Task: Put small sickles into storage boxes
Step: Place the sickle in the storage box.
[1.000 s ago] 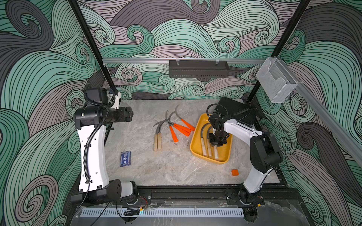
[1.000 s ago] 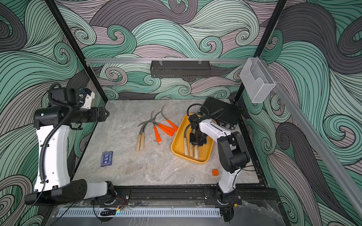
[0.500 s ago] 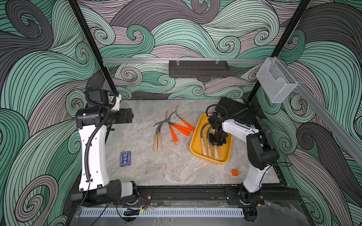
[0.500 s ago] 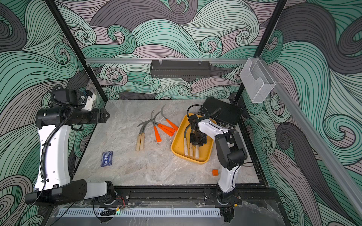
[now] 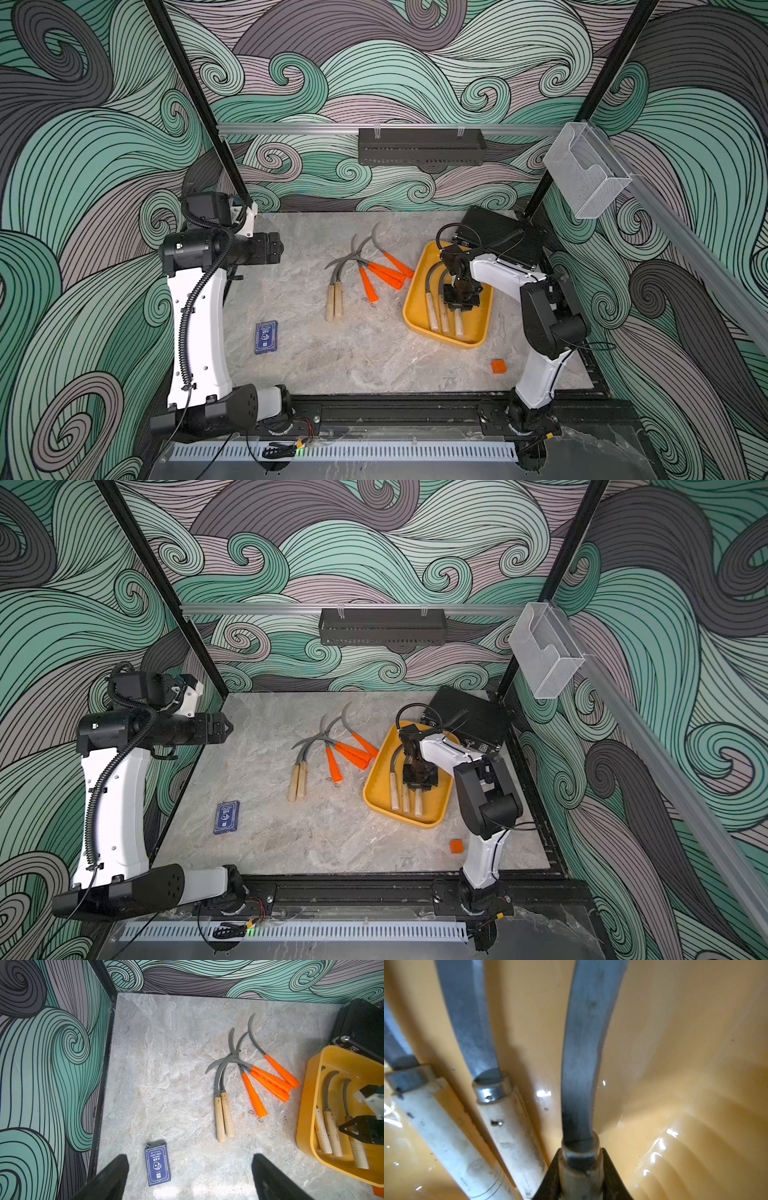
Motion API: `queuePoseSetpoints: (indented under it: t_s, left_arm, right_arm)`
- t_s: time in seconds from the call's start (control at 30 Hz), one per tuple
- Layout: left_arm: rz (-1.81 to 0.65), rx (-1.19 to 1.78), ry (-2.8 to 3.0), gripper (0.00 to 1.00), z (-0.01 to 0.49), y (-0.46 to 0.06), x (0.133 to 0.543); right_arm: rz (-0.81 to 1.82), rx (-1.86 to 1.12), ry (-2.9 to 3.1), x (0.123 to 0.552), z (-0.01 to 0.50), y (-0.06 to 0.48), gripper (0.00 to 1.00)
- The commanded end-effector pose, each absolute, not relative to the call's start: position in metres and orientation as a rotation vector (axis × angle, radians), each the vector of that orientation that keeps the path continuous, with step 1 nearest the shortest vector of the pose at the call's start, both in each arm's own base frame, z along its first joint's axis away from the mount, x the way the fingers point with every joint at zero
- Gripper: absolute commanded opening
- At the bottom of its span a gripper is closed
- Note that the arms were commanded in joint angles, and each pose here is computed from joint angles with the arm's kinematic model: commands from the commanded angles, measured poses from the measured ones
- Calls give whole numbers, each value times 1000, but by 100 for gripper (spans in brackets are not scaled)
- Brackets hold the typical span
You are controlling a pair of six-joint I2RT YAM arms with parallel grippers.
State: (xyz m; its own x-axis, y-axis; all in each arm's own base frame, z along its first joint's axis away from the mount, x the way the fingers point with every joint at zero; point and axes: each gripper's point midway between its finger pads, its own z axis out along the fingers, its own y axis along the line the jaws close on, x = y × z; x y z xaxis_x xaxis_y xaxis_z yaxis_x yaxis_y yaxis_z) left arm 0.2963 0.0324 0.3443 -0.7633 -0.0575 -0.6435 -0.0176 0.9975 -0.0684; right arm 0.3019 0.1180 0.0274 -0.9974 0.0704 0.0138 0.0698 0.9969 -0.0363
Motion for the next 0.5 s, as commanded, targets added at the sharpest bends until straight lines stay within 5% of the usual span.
queuePoseSetpoints:
  t_s: [0.0, 0.47]
  left_arm:
    - [-55, -55, 2427, 93, 347, 35, 291]
    - [-58, -47, 2414, 93, 349, 34, 290]
  right_arm:
    - [92, -140, -3090, 295, 19, 112, 30]
    - [107, -139, -3131, 299, 36, 109, 36]
